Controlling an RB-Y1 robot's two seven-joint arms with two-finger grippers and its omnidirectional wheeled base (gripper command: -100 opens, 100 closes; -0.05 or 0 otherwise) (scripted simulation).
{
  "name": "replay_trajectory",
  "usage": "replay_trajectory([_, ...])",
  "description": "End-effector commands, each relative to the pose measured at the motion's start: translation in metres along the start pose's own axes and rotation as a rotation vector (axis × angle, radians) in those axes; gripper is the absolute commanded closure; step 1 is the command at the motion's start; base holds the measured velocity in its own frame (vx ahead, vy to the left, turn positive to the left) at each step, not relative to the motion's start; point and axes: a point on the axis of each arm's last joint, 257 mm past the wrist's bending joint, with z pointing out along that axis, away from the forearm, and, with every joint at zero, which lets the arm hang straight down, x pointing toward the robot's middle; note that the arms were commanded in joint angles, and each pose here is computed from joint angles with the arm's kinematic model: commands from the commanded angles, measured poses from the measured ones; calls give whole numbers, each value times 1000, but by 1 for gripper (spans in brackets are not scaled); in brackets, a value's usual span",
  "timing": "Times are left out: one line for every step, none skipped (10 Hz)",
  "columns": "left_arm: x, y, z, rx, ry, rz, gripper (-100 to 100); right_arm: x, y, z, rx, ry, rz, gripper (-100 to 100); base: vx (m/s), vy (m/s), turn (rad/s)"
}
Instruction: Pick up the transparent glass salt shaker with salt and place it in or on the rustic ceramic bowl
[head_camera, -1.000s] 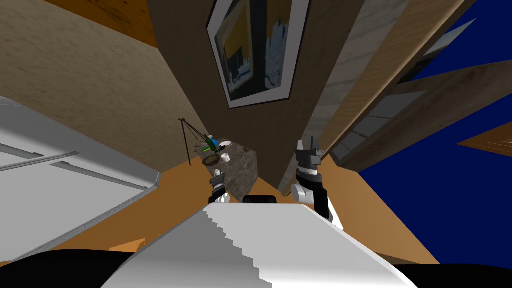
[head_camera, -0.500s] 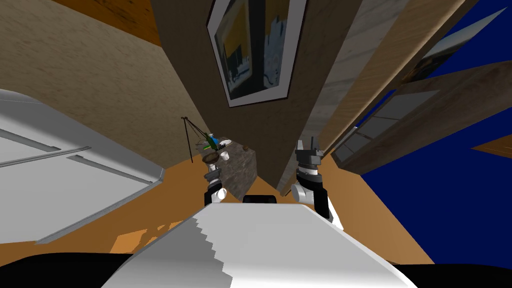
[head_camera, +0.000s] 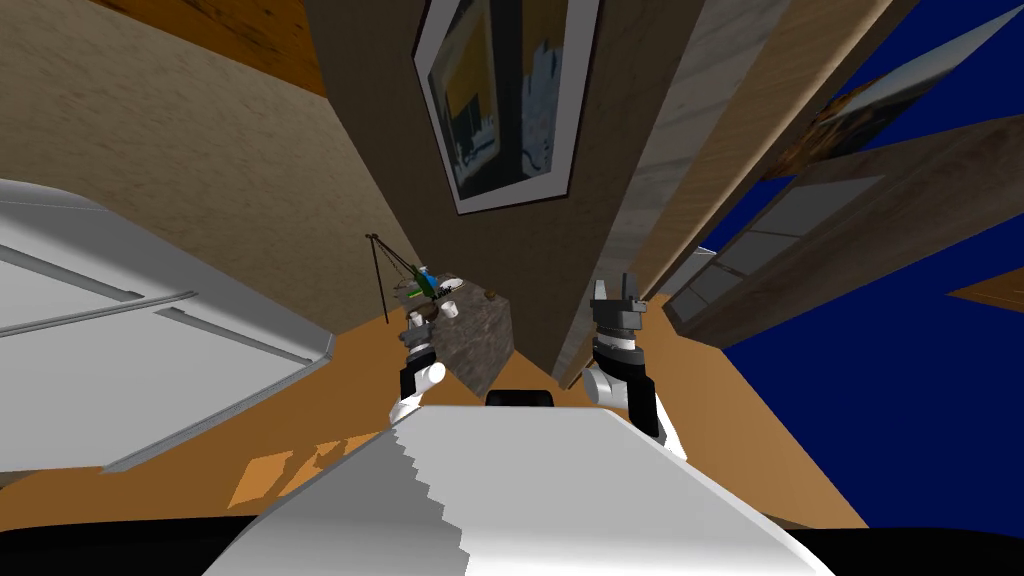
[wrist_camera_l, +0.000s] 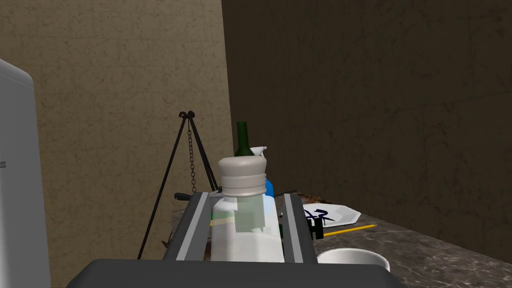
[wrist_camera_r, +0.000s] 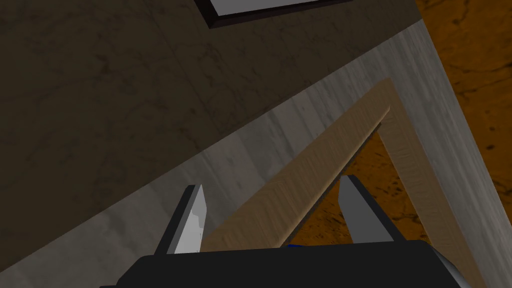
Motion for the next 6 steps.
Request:
replay_trajectory([15,4,18,-36,35,0,100,0,0,0,0,0,0,0,-143,25,-45])
replay_trajectory([16,4,28,-57,39,5,100,0,0,0,0,0,0,0,-166,52,-61])
replay_trajectory([15,3,36,-72,33,10,100,0,0,0,0,0,0,0,-145,67,-76])
replay_trajectory([14,1,40,-77,27,14,100,0,0,0,0,0,0,0,-95,54,-65])
replay_trajectory([11,-1,43,-79,19,18,100,0,0,0,0,0,0,0,-50,41,-42])
replay_trajectory([5,-10,50,-77,-4,26,100,0,0,0,0,0,0,0,-31,38,-82])
